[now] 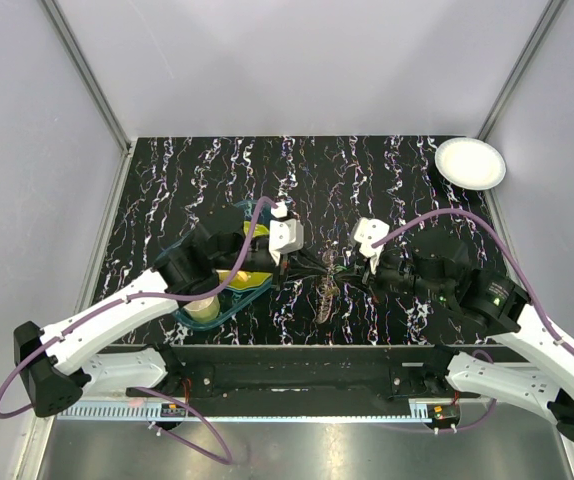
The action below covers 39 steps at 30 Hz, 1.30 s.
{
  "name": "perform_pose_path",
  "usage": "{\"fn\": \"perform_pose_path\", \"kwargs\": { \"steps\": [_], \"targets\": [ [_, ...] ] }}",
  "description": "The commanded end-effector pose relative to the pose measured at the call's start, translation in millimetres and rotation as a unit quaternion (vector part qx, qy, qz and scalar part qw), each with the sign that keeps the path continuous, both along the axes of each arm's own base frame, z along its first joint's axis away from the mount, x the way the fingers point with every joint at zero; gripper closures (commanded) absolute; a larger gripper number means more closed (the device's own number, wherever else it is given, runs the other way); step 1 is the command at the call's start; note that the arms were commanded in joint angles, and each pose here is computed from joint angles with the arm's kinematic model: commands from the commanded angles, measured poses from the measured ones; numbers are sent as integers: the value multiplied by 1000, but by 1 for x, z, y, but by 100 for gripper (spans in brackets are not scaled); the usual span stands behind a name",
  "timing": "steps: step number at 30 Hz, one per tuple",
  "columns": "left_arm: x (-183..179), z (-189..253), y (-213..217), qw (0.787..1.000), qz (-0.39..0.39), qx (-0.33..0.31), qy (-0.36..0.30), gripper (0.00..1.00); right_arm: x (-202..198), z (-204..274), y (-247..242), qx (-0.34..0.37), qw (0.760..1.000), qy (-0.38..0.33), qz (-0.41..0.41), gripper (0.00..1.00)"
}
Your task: Remove the keys from the keyring
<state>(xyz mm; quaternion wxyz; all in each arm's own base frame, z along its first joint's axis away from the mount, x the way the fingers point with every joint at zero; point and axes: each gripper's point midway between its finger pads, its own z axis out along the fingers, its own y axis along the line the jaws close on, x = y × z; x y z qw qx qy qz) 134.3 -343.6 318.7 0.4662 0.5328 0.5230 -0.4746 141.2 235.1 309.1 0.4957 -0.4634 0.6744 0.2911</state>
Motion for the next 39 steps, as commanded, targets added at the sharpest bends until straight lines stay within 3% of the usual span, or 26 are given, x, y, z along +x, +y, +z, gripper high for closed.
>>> {"fn": "perform_pose_path", "kwargs": {
  "steps": [1,11,34,39],
  "targets": [
    [0,6,2,999,2,-15,-42,100,6,26,4,43,999,-29,-10,100],
    [-5,1,3,993,-14,-5,-113,100,4,32,15,46,997,-55,28,100],
    [-11,-12,-6,997,-40,21,-58,100,10,25,26,-13,988,-125,93,100],
    [-7,-14,-6,998,-28,27,-54,100,10,29,27,-22,984,-143,104,96]
  ]
}}
